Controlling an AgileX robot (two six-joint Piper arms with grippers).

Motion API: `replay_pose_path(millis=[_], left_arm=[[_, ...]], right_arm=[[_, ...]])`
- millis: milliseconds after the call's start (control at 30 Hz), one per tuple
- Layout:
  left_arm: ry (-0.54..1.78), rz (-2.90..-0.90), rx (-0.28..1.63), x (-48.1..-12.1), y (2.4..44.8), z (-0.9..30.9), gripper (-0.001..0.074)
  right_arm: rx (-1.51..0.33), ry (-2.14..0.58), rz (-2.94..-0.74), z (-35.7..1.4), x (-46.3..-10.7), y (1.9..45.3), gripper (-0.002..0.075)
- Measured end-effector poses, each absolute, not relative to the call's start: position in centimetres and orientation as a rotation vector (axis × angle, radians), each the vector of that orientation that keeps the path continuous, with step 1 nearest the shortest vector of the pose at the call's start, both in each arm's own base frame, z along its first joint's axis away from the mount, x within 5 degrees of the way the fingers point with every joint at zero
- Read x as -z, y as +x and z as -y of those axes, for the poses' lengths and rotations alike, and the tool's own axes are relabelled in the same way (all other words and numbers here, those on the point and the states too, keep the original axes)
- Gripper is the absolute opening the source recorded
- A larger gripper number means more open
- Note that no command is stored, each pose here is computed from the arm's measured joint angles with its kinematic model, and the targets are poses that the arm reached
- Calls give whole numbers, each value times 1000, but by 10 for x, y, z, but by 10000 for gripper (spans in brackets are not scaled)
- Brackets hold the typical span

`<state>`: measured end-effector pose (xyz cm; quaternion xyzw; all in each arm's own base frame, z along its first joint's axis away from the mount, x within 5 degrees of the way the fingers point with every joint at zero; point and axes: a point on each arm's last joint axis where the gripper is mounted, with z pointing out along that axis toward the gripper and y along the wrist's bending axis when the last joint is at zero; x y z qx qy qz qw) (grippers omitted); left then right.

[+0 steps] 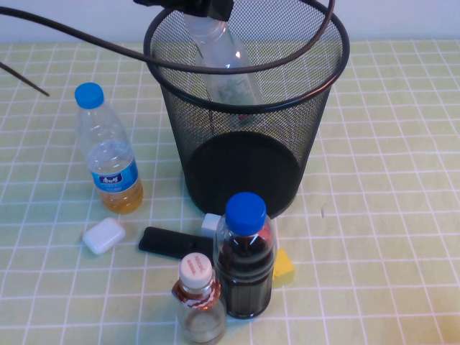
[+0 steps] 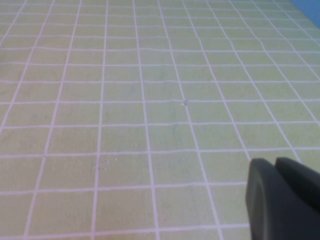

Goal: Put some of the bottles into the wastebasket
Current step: Place the bottle in the trash can

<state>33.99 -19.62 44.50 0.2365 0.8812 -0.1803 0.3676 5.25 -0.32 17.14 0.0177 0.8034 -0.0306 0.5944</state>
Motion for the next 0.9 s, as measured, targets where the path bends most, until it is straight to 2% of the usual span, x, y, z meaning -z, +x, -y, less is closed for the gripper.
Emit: replay_pose_path(millis=[900], left_arm=[[629,-2308,444,-443,337,194,339]], right_arm=[[71,41,-1867,3,-171,53,-8]])
